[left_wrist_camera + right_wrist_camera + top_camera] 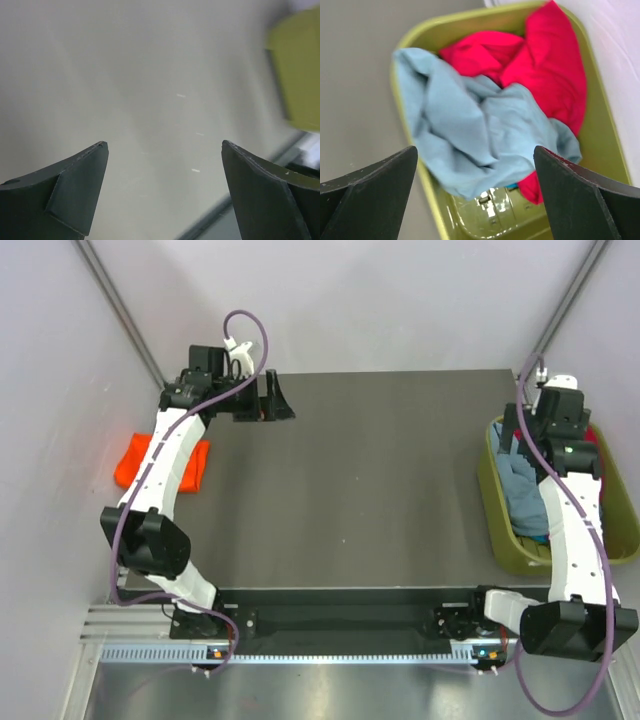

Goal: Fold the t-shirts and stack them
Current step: Grab the tshirt from the pile

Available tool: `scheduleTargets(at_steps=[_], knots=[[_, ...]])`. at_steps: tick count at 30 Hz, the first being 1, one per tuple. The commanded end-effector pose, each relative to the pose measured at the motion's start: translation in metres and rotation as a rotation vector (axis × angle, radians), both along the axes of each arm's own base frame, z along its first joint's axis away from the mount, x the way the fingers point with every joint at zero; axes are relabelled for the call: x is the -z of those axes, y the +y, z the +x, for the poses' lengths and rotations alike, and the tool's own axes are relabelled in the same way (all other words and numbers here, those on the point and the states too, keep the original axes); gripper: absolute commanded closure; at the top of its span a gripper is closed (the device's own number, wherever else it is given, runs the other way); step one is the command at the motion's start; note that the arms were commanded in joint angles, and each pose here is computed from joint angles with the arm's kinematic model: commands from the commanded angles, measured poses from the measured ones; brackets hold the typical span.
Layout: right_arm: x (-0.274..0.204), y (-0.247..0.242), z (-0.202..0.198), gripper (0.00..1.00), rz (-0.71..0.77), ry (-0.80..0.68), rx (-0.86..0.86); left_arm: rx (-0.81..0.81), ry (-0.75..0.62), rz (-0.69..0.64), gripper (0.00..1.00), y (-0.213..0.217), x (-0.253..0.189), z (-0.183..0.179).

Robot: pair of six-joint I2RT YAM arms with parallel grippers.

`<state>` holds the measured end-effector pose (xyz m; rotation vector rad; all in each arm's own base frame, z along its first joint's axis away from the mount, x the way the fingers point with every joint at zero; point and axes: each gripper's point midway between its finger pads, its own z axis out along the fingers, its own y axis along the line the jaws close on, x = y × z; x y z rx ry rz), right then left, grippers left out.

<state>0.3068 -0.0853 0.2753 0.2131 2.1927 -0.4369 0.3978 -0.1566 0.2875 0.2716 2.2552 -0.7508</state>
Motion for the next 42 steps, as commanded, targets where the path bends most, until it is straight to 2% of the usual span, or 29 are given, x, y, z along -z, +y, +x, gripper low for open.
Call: scheduleTargets(at_steps=[1,2,3,5,6,7,9,12,13,15,17,18,20,28,30,31,32,34,35,36,38,40,42], knots=[[-0.014,-0.010,-0.001,0.00,0.042,-0.046,0.027,0.125,0.016,-0.228,0.01,-0.036,-0.016,-0.004],[-0.018,-0.010,0.005,0.00,0.041,-0.060,0.002,0.161,0.045,-0.241,0.01,-0.039,-0.012,-0.009],[-0.025,0.000,0.012,0.00,0.060,-0.082,-0.067,0.187,0.019,-0.201,0.01,-0.037,-0.012,-0.008],[-0.044,0.014,0.029,0.00,0.061,-0.162,-0.182,0.198,0.096,-0.085,0.01,-0.025,0.017,-0.008],[-0.051,0.016,0.035,0.00,0.054,-0.200,-0.202,0.212,0.047,-0.049,0.02,-0.022,0.000,-0.001],[-0.059,0.015,0.041,0.00,0.031,-0.232,-0.215,0.205,0.107,-0.013,0.03,-0.019,0.017,0.005],[-0.076,0.000,0.051,0.00,-0.041,-0.303,-0.165,0.143,0.070,0.085,0.05,-0.003,0.016,0.016],[-0.069,-0.039,0.044,0.00,-0.118,-0.252,0.007,0.132,-0.019,0.142,0.05,0.005,0.008,0.018],[-0.063,-0.045,0.041,0.00,-0.118,-0.227,0.024,0.129,-0.030,0.165,0.01,0.009,0.008,0.019],[-0.038,-0.059,0.026,0.00,-0.111,-0.155,0.063,0.152,-0.026,0.183,0.01,0.010,0.008,0.019],[-0.019,-0.066,0.011,0.00,-0.112,-0.110,0.074,0.197,-0.017,0.144,0.01,0.002,0.006,0.014],[0.008,-0.066,0.003,0.00,-0.099,-0.051,0.074,0.208,-0.003,0.130,0.01,-0.001,0.009,0.013],[0.028,-0.068,-0.009,0.00,-0.079,-0.013,0.086,0.210,0.012,0.119,0.07,-0.004,0.015,0.015],[0.117,-0.078,-0.043,0.02,0.088,0.147,0.172,0.165,0.016,0.125,0.08,-0.005,0.023,0.037],[0.140,-0.079,-0.043,0.07,0.164,0.201,0.175,0.157,0.020,0.144,0.08,-0.004,0.028,0.039],[0.146,-0.079,-0.042,0.10,0.189,0.216,0.186,0.156,0.023,0.149,0.09,-0.004,0.029,0.039],[0.152,-0.079,-0.039,0.29,0.227,0.233,0.180,0.155,0.023,0.152,0.09,-0.004,0.030,0.039],[0.149,-0.076,-0.032,0.54,0.260,0.225,0.155,0.153,0.026,0.161,0.09,-0.005,0.032,0.039],[0.143,-0.071,-0.026,0.77,0.284,0.203,0.124,0.153,0.025,0.166,0.09,-0.005,0.033,0.040],[0.127,-0.066,-0.016,0.86,0.301,0.152,0.087,0.152,0.033,0.168,0.09,-0.005,0.037,0.040],[0.087,-0.061,-0.004,0.98,0.297,0.034,0.043,0.155,0.035,0.181,0.09,-0.005,0.041,0.041],[0.051,-0.057,0.006,1.00,0.269,-0.065,-0.001,0.153,0.027,0.198,0.09,-0.005,0.041,0.043],[-0.015,-0.045,0.016,1.00,0.196,-0.230,-0.106,0.152,0.008,0.205,0.09,-0.004,0.037,0.045]])
